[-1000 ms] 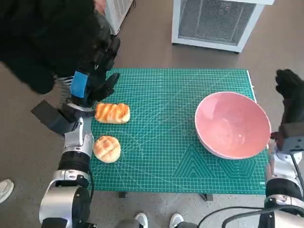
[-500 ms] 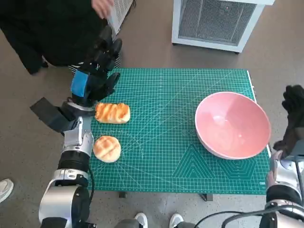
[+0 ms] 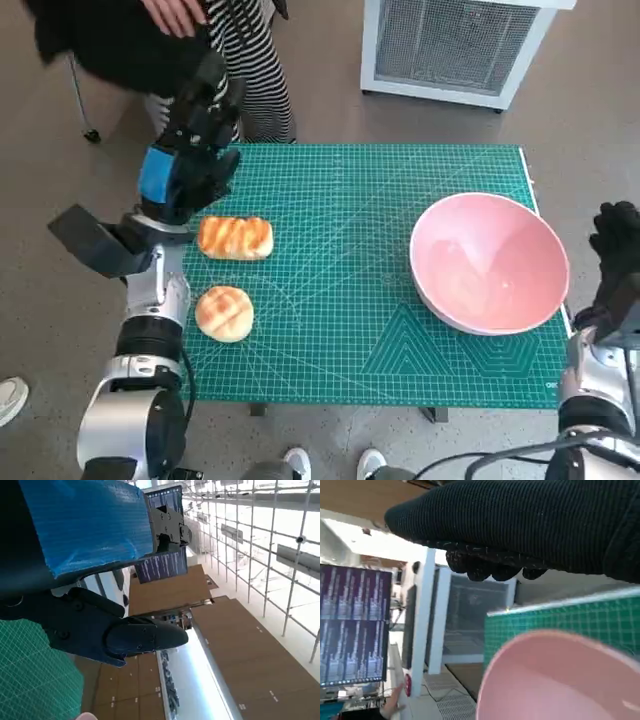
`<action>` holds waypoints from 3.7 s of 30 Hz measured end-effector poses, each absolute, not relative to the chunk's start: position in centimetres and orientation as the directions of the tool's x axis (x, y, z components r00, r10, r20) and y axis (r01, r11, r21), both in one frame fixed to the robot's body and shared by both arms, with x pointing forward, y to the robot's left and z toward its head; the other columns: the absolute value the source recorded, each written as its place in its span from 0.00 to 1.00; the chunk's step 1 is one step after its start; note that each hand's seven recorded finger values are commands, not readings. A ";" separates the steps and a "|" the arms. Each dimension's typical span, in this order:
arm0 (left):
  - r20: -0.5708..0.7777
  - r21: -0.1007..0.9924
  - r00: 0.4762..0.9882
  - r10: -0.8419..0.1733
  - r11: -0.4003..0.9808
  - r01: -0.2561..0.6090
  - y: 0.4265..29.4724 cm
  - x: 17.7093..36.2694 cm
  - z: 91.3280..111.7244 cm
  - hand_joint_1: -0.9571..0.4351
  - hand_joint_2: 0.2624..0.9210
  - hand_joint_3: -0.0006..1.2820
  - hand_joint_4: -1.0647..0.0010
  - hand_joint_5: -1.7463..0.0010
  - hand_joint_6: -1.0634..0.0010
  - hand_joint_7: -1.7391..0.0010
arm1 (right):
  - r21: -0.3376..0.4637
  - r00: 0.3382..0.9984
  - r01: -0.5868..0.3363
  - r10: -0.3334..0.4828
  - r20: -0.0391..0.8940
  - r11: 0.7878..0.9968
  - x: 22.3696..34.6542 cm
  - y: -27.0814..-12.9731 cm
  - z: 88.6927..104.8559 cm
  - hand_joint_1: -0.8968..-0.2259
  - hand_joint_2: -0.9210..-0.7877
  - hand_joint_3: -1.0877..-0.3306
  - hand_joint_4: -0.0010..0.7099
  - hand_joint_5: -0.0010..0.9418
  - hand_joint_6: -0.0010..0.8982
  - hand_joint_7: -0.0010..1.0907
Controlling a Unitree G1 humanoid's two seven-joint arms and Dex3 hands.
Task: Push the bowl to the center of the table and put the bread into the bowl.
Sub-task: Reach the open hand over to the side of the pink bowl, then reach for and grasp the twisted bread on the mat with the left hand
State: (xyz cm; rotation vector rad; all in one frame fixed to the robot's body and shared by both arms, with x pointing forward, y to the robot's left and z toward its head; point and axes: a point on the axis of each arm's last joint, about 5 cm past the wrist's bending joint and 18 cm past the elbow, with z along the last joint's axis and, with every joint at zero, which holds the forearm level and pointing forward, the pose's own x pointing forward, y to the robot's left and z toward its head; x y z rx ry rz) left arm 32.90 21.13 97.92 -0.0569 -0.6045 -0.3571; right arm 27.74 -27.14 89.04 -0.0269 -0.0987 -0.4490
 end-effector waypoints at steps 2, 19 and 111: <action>0.564 0.050 0.764 -0.313 0.937 0.347 21.2 32.9 97.9 0.35 1.00 0.21 0.89 1.00 0.83 0.98 | 0.004 0.903 0.424 -0.423 0.080 0.906 27.8 -26.7 88.7 0.17 0.00 0.50 0.45 0.01 0.24 0.37; 0.586 0.083 0.750 -0.307 0.944 0.321 22.3 32.7 98.6 0.33 1.00 0.22 0.86 0.99 0.80 0.97 | 0.091 0.944 0.329 -0.326 -0.047 0.940 28.4 -23.1 87.2 0.17 0.00 0.51 0.46 0.01 0.24 0.34; 0.621 0.124 0.726 -0.296 0.951 0.282 20.4 31.3 99.3 0.28 1.00 0.20 0.83 0.99 0.84 0.97 | -0.231 0.624 -0.129 0.260 0.737 0.964 33.2 -16.1 100.7 0.16 0.00 0.34 0.44 0.00 0.08 0.58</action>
